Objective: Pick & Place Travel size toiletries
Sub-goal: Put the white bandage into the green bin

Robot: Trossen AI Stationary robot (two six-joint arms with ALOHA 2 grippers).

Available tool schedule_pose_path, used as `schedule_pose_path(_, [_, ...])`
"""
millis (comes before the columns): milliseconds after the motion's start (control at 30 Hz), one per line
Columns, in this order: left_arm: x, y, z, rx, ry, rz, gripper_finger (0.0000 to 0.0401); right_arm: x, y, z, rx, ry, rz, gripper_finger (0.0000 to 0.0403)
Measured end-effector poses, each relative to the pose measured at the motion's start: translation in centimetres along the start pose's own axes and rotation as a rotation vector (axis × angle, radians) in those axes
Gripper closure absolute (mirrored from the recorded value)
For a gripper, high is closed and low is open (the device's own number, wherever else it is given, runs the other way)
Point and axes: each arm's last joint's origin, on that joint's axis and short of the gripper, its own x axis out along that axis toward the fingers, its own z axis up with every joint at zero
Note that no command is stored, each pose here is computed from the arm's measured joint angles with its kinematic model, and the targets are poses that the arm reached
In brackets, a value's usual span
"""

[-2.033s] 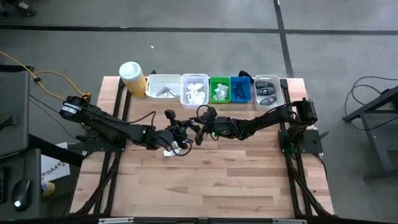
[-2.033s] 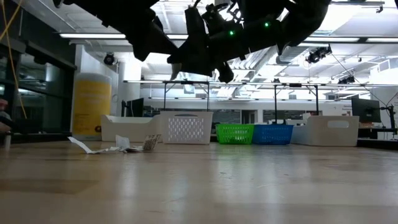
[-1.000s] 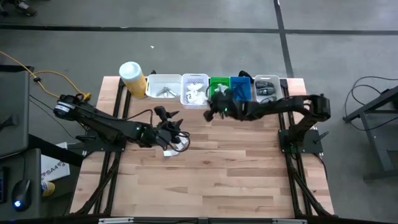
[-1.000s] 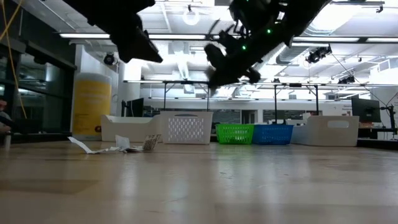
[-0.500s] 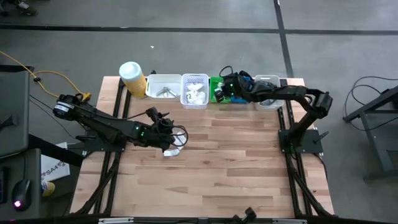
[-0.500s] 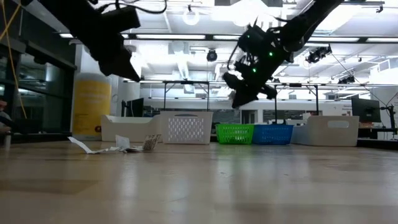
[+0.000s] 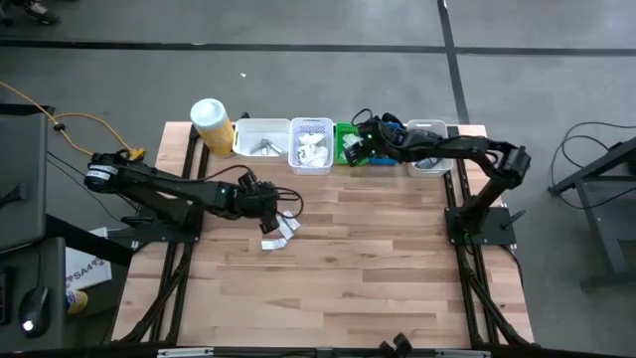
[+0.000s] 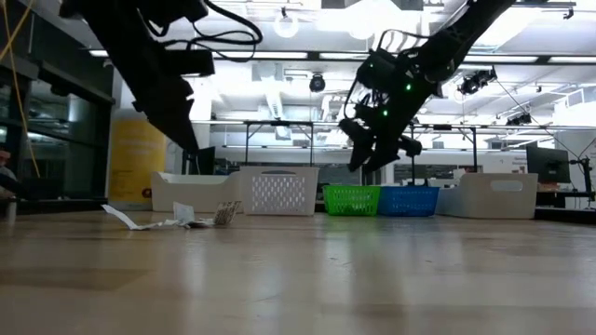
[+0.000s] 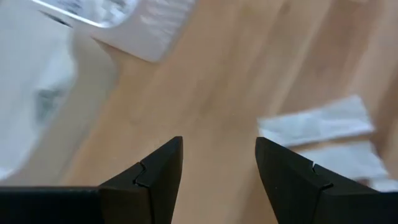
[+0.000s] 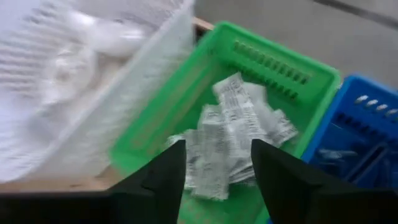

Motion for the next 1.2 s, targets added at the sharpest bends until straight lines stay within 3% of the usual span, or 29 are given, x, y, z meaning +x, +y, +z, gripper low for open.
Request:
schedule_pose_path(300, [0.2,-0.7,-1.2,0.004,0.173,-0.292,0.0204,-3.1,2.4,-0.8,-0.065,0.059,0.103,0.0211])
schedule_pose_path(533, [0.6,-0.9,-2.5,0.000,0.263,-0.391,0.0204,-4.2,4.9,-2.5,-0.146,0.105,0.150,0.0226])
schedule_pose_path(600, [0.4,-1.2,-2.6,0.108,0.257,-0.441,0.0204,-4.5,5.6,-2.9,-0.177,0.108,0.167,0.0230])
schedule_pose_path(867, [-1.3,-3.6,-4.5,0.752,0.177,-0.583,0.0204,-5.2,6.9,-4.2,-0.291,0.141,0.194,0.0242])
schedule_pose_path(967, [-1.6,-4.0,-4.8,0.868,0.132,-0.564,0.0204,-5.2,6.9,-4.2,-0.299,0.145,0.193,0.0246])
schedule_pose_path(1200, [-1.5,-4.3,-5.0,0.994,0.109,-0.548,0.0204,-5.2,6.9,-4.3,-0.302,0.148,0.191,0.0254])
